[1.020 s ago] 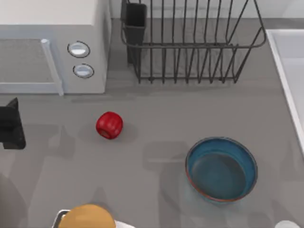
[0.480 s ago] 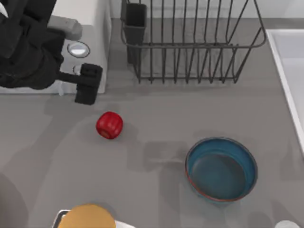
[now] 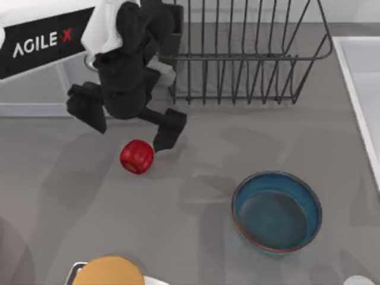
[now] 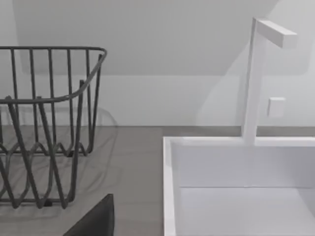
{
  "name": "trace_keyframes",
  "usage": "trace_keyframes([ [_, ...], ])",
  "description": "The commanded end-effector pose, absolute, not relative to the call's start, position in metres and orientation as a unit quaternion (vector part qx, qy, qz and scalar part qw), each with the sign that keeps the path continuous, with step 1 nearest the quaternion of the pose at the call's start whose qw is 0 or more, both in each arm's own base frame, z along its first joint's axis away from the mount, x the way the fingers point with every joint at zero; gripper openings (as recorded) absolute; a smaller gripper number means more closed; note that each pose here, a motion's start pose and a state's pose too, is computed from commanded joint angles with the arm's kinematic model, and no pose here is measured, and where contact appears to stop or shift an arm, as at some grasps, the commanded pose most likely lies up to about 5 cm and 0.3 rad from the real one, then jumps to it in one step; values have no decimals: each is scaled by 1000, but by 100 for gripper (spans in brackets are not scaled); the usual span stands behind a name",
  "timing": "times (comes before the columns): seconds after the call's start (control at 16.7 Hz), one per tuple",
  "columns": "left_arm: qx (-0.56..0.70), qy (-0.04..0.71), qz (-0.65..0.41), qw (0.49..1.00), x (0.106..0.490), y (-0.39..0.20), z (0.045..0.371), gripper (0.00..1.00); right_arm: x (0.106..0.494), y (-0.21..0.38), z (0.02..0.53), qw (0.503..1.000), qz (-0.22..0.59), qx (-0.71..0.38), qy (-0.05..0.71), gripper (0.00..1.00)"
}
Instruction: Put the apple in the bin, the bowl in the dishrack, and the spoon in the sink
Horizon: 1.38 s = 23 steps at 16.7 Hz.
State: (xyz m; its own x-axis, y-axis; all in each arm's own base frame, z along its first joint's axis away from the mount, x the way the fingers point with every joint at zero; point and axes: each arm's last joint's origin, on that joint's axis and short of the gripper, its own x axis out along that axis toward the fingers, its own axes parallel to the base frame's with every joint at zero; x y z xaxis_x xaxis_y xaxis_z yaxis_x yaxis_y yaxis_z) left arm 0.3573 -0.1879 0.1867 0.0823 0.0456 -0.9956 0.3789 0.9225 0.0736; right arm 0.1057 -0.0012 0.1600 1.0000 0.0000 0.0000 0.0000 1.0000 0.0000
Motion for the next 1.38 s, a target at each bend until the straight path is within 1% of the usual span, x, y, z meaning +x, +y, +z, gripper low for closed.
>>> trace_keyframes([
  [0.12, 166, 677, -117, 708, 361, -195, 179, 100, 106, -1, 160, 1000, 0, 0, 0, 100],
  [0.48, 166, 678, -116, 706, 362, -194, 177, 100, 106, -1, 160, 1000, 0, 0, 0, 100],
  [0.6, 167, 679, -116, 705, 363, -194, 165, 100, 106, -1, 160, 1000, 0, 0, 0, 100],
  [0.9, 166, 677, -117, 708, 366, -192, 115, 100, 106, -1, 160, 1000, 0, 0, 0, 100],
  [1.02, 167, 678, -117, 706, 365, -192, 109, 100, 106, -1, 160, 1000, 0, 0, 0, 100],
  [1.2, 167, 678, -117, 706, 365, -192, 109, 100, 106, -1, 160, 1000, 0, 0, 0, 100],
  [1.38, 167, 678, -117, 706, 365, -192, 109, 77, 106, -1, 160, 1000, 0, 0, 0, 100],
])
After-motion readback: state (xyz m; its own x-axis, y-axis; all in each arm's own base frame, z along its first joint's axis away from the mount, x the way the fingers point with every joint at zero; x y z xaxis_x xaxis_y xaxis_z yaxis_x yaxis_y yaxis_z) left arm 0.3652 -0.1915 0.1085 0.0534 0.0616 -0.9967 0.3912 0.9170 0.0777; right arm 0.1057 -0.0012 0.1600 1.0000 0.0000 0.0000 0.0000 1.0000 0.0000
